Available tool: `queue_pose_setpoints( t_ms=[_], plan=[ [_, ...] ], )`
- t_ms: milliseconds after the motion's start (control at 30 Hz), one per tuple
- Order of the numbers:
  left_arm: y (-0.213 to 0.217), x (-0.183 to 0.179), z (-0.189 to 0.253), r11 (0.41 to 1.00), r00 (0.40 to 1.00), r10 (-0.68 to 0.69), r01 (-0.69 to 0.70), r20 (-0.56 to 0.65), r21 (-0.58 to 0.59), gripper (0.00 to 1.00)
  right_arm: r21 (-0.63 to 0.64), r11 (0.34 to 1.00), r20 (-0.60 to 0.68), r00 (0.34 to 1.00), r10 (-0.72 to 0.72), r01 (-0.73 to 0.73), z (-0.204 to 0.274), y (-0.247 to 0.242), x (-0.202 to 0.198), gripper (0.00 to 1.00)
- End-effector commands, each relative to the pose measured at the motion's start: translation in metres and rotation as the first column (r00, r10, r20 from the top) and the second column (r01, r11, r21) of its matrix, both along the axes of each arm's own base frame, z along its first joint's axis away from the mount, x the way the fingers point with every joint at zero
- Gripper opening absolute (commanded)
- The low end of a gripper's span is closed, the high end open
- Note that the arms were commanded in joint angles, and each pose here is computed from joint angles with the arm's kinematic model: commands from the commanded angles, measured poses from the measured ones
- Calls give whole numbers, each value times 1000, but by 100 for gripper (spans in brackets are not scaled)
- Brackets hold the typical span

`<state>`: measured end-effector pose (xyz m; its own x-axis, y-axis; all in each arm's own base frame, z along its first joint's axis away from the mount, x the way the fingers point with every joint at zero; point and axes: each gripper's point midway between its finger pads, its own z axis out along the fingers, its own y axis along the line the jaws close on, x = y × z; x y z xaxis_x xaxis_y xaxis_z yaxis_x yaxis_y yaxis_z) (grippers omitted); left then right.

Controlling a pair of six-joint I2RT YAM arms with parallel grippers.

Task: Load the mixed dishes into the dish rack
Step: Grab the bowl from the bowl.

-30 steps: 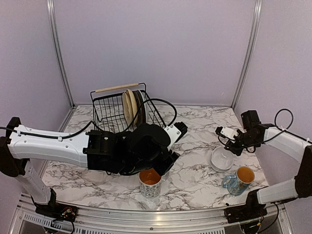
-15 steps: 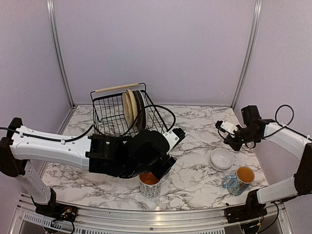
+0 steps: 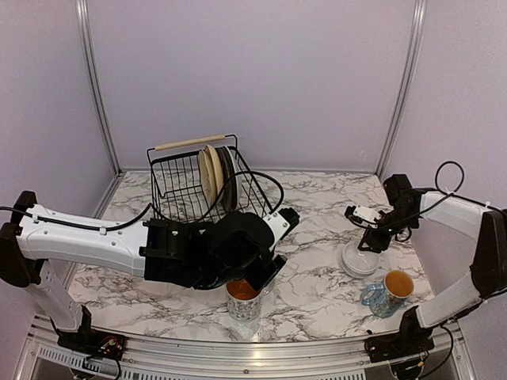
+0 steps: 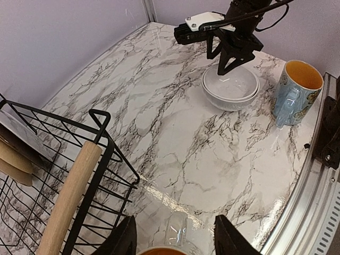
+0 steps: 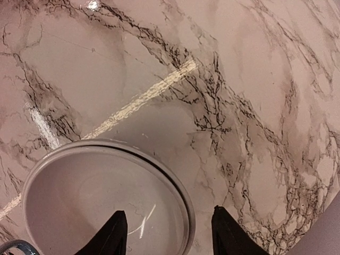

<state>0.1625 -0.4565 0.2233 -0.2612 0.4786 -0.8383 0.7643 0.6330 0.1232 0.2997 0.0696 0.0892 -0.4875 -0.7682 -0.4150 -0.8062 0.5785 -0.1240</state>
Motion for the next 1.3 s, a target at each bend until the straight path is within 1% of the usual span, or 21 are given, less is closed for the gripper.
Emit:
queue_pose_setpoints(
  t_ms=[0,333,433,567,800,933,1000,1167,1267],
  plan=[
    [5,4,9,999,1000,16,-16,-4,-32,52,-15,1000,-37,999,0,0,-6,0,-3,53],
    [11,5,7,999,1000,22,-22,-8,-26,52,-60,997,-68,997,-45,41,-34,-8,6,53],
    [12,6,6,999,1000,25,-25,-10,-25,53,-93,993,-43,996,-75,71,-38,-15,14,52],
    [12,6,4,999,1000,27,-27,-15,-25,53,-138,981,38,991,-129,133,-33,-26,28,48],
    [11,6,1,999,999,24,-25,-20,-20,53,-113,973,194,965,-178,202,0,-31,47,37],
    [12,6,0,1000,999,25,-25,-22,-17,53,-103,970,247,951,-187,218,10,-33,53,29],
    [13,6,-2,1000,999,27,-27,-24,-12,53,-94,972,253,949,-187,217,12,-31,55,19],
    [16,6,-3,999,999,33,-33,-27,-6,53,-80,974,215,958,-189,211,3,-27,54,1],
    [18,6,-3,999,999,35,-35,-29,-5,53,-62,976,212,958,-192,209,5,-25,55,0]
  ],
)
